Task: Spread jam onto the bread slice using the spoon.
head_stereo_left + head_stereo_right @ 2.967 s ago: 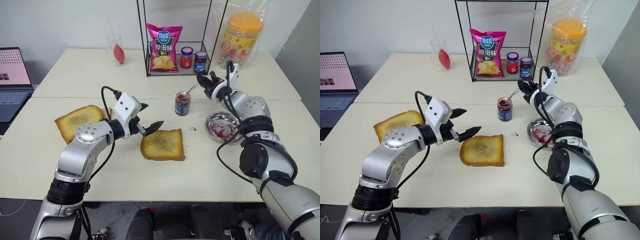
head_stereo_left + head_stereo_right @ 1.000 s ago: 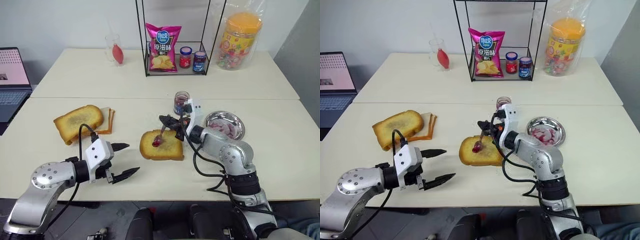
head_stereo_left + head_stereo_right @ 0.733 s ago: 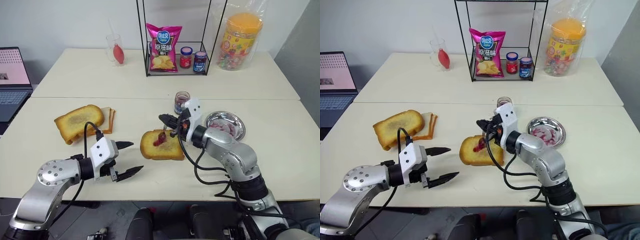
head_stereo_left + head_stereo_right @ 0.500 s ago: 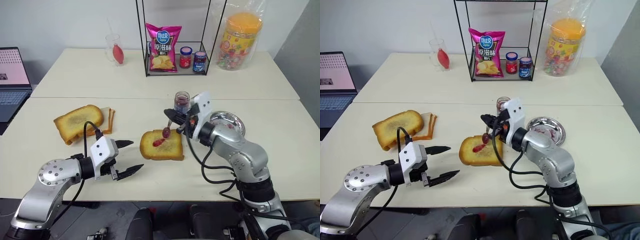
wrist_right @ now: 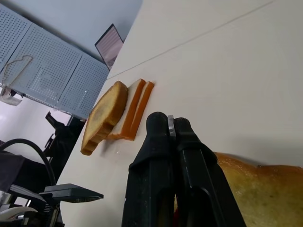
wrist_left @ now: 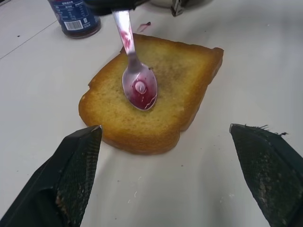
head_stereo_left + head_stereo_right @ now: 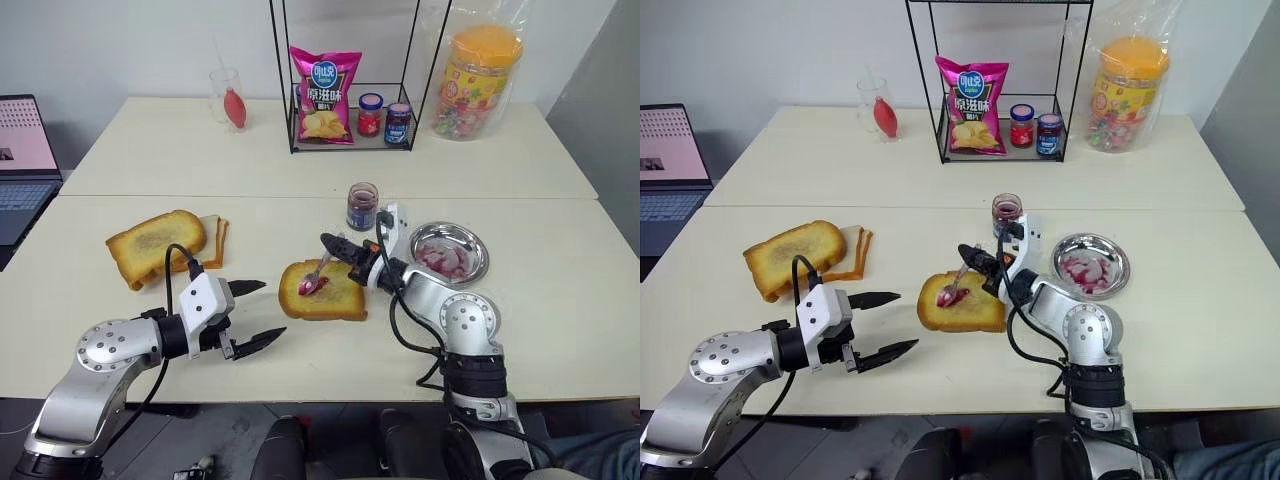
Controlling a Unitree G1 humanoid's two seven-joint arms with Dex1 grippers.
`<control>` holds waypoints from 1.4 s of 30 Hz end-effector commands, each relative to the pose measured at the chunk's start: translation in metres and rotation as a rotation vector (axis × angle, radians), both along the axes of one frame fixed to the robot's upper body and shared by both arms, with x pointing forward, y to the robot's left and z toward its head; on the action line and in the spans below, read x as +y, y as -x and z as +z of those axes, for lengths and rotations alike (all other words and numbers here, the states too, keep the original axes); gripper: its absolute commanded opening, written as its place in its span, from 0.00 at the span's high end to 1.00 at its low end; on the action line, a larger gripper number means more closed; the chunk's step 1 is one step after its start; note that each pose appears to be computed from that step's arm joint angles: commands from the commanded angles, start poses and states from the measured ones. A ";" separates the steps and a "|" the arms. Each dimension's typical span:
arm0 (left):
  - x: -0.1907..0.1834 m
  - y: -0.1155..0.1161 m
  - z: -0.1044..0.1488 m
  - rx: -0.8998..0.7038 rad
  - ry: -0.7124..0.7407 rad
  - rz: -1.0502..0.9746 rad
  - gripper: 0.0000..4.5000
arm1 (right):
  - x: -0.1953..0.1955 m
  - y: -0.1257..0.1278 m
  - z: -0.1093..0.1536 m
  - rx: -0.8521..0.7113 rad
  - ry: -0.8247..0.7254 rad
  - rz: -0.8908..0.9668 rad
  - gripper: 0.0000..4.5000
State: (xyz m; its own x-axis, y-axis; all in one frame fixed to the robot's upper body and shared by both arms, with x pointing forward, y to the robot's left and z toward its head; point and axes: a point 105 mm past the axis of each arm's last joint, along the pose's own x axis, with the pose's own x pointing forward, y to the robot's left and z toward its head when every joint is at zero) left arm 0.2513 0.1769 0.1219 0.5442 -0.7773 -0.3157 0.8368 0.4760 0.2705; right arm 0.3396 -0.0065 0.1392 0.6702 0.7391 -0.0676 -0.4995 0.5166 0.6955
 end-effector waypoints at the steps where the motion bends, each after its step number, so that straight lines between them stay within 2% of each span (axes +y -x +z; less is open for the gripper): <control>1: -0.003 0.000 0.006 -0.032 -0.002 -0.023 0.00 | -0.022 -0.007 -0.004 0.011 -0.009 -0.070 0.99; 10: -0.007 0.000 0.008 -0.037 0.003 -0.029 0.00 | -0.067 -0.005 -0.005 0.036 0.025 -0.154 0.99; 18: -0.008 -0.001 0.009 -0.017 0.016 -0.037 0.00 | -0.041 0.003 0.023 0.054 -0.125 -0.097 0.99; 23: -0.009 0.000 0.009 -0.014 0.014 -0.046 0.00 | -0.020 -0.003 0.007 0.110 -0.119 -0.094 0.99; 26: -0.010 0.000 0.009 -0.013 0.019 -0.046 0.00 | -0.026 0.000 -0.009 0.136 -0.073 -0.094 0.99; 32: -0.012 0.002 0.007 0.004 0.033 -0.050 0.00 | -0.052 0.004 -0.010 0.118 -0.030 -0.130 0.99; 36: -0.016 0.003 0.010 0.008 0.049 -0.068 0.00 | -0.070 0.008 0.006 0.056 -0.033 -0.152 0.99; 42: -0.038 -0.005 0.039 -0.041 0.087 -0.121 0.00 | -0.085 0.016 0.060 -0.099 -0.171 -0.143 0.99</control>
State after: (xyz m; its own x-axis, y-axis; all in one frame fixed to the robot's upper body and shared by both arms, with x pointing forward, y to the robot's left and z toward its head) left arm 0.2573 0.1533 0.1447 0.4793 -0.8386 -0.2590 0.8728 0.4247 0.2404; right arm 0.3287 -0.0888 0.1694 0.7769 0.6296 0.0080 -0.4185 0.5068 0.7537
